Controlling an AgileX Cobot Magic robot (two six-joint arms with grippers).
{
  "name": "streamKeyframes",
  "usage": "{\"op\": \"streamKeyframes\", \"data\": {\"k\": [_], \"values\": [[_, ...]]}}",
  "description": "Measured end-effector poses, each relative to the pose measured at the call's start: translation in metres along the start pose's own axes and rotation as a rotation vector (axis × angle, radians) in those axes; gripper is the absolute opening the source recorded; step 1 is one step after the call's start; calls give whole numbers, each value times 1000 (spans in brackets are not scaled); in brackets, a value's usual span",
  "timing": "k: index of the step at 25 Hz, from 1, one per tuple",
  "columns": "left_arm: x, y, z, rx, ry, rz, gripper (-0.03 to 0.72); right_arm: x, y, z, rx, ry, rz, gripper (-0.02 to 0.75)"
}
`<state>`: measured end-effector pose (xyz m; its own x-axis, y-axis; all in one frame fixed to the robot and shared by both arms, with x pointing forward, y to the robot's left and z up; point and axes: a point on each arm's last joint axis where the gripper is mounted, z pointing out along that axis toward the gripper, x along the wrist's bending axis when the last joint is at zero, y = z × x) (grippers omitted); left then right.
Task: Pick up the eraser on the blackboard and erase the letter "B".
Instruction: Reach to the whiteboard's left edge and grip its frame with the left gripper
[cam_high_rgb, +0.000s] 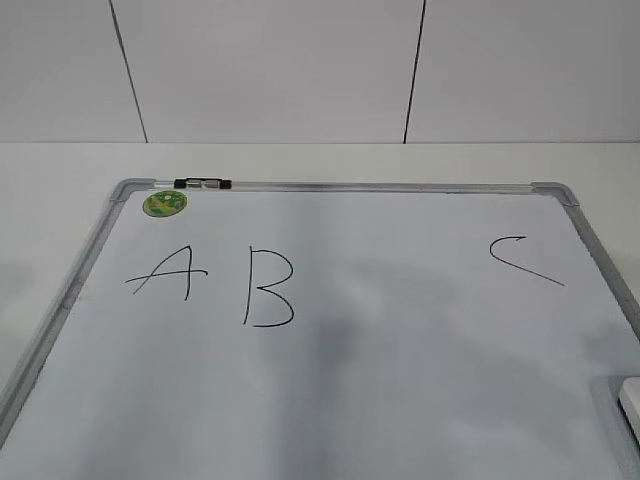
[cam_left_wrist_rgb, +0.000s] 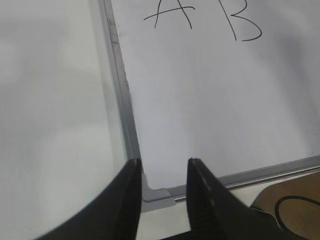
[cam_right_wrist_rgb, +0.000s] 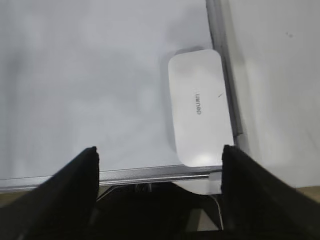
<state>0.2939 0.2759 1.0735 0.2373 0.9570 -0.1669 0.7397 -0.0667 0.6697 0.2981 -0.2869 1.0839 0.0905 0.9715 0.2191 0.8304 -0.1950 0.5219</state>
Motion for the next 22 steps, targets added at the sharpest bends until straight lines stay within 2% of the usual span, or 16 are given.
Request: {"op": "streamKeyframes", "data": {"k": [4, 10, 17, 22], "values": [[1, 30, 10, 79, -13, -26, 238, 4, 13, 13, 89, 39, 38, 584], [4, 74, 27, 151, -12, -74, 238, 5, 20, 24, 155, 44, 49, 584], [18, 117, 84, 307, 2, -117, 253, 4, 25, 32, 196, 34, 51, 584], [33, 139, 128, 408, 49, -105, 293, 4, 27, 36, 213, 33, 37, 584]]}}
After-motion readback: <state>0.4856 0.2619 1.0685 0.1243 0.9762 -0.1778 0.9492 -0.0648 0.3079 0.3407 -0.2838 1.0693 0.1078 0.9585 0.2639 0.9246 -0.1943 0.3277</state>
